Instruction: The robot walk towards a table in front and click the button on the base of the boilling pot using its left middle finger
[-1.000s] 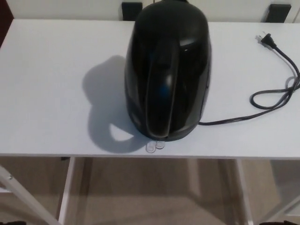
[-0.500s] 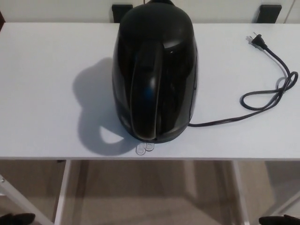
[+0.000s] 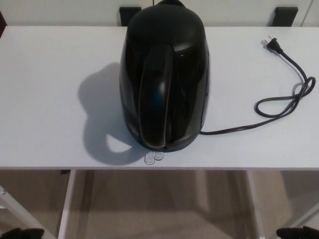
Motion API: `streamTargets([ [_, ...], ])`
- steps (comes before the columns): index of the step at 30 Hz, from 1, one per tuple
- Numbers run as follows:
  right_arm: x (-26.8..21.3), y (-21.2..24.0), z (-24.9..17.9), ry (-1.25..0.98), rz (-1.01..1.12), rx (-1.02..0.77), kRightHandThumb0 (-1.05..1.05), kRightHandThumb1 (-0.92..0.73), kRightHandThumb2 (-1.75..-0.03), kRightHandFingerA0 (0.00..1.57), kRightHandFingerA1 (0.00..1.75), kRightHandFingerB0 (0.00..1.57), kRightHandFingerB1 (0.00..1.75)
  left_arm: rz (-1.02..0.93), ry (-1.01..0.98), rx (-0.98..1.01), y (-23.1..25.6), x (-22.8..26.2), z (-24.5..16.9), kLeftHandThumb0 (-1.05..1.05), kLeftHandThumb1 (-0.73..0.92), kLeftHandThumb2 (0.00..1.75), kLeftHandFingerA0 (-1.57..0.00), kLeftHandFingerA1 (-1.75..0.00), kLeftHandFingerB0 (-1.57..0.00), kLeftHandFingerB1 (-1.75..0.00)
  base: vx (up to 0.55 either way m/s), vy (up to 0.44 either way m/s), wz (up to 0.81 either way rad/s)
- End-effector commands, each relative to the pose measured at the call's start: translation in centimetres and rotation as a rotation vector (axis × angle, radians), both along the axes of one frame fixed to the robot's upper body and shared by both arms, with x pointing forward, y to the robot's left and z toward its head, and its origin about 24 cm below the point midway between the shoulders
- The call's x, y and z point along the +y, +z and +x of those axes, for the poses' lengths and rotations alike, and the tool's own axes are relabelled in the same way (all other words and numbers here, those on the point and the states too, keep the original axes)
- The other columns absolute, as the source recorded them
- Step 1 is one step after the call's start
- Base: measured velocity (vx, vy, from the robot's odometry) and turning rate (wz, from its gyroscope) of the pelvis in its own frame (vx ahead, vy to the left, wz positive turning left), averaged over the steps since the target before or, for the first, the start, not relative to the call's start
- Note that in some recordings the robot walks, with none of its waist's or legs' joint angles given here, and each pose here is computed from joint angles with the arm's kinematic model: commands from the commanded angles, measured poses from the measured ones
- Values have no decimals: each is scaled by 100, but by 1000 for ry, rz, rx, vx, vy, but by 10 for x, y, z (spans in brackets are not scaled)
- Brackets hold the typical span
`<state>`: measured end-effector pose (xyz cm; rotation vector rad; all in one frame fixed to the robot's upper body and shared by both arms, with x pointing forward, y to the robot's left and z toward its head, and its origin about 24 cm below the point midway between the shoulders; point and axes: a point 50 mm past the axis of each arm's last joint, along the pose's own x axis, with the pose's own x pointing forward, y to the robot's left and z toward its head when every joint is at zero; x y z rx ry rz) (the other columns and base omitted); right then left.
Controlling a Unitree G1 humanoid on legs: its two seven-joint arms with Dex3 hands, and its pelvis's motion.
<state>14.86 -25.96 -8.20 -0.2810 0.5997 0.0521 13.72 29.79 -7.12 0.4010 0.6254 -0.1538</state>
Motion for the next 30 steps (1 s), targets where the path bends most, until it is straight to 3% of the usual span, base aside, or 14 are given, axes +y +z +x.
streamTargets([
  [1, -6, 4, 2, -1, -26, 0, -18, -44, -52, 85, 59, 65, 51, 118, -298, -68, 12, -29, -3, -45, 55, 57, -48, -35, -35, -33, 0, 0, 0],
  [2, -6, 4, 1, -2, -25, 4, -19, -44, -52, 85, 59, 63, 51, 129, -388, -101, 16, -40, -5, -48, 49, 73, -37, -44, -27, -41, 0, 0, 0],
  [5, -4, 2, 1, 2, -35, 16, -19, -44, -52, 86, 58, 65, 51, 199, -673, -198, 28, -73, -11, -52, 52, 76, -31, -43, -19, -40, 0, 0, 0],
  [6, -4, 3, 1, 2, -37, 17, -19, -44, -52, 86, 58, 65, 51, 206, -691, -203, 29, -75, -11, -52, 52, 76, -31, -43, -19, -40, 0, 0, 0],
  [7, -4, 3, 2, 1, -32, 14, -20, -44, -52, 84, 58, 65, 51, 259, -806, -260, 37, -84, -11, -45, 65, 61, -31, -32, -19, -29, 0, 0, 0],
  [8, -4, 4, 5, 3, -28, 0, -19, -44, -52, 84, 58, 65, 51, 318, -901, -335, 43, -92, -9, -51, 56, 74, -21, -38, -15, -37, 0, 0, 0],
  [9, -4, 3, 6, 1, -26, 0, -17, -45, -53, 85, 59, 65, 51, 487, -1123, -480, 57, -110, -7, -27, 66, 111, 0, -48, 0, -48, 0, 0, 0],
  [10, -4, 3, 7, -1, -23, -1, -17, -45, -53, 84, 59, 64, 51, 523, -1183, -531, 62, -116, -7, -45, 67, 78, -5, -30, -6, -23, 0, 0, 0],
  [14, -5, 5, 8, 0, -19, -5, -19, -44, -52, 83, 59, 65, 51, 604, -1326, -647, 76, -132, -7, -39, 64, 78, -6, -20, -4, -15, 0, 0, 0],
  [16, -5, 6, 9, -4, -13, -17, -26, -40, -60, 80, 63, 65, 56, 651, -1399, -717, 83, -139, -5, -40, 60, 78, -4, -21, -3, -17, 0, 0, 0],
  [25, -4, 9, 12, 17, -13, -31, -21, -44, -52, 85, 58, 66, 52, 872, -1525, -958, 97, -151, 16, -52, 62, 76, -4, -28, -1, -20, 0, 0, 0],
  [26, -4, 9, 13, 19, -18, -31, -22, -44, -53, 84, 57, 67, 52, 888, -1529, -983, 98, -151, 19, -49, 43, 83, 0, -35, 0, -31, 0, 0, 0],
  [29, -5, 10, 16, 23, -40, -30, -25, -44, -53, 86, 56, 67, 51, 908, -1539, -1010, 100, -152, 26, -51, 43, 82, 0, -30, 0, -27, 0, 0, 0],
  [30, -5, 11, 16, 26, -45, -31, -24, -44, -53, 85, 57, 68, 51, 904, -1536, -1019, 102, -154, 28, -51, 61, 77, -4, -24, -3, -19, 0, 0, 0],
])
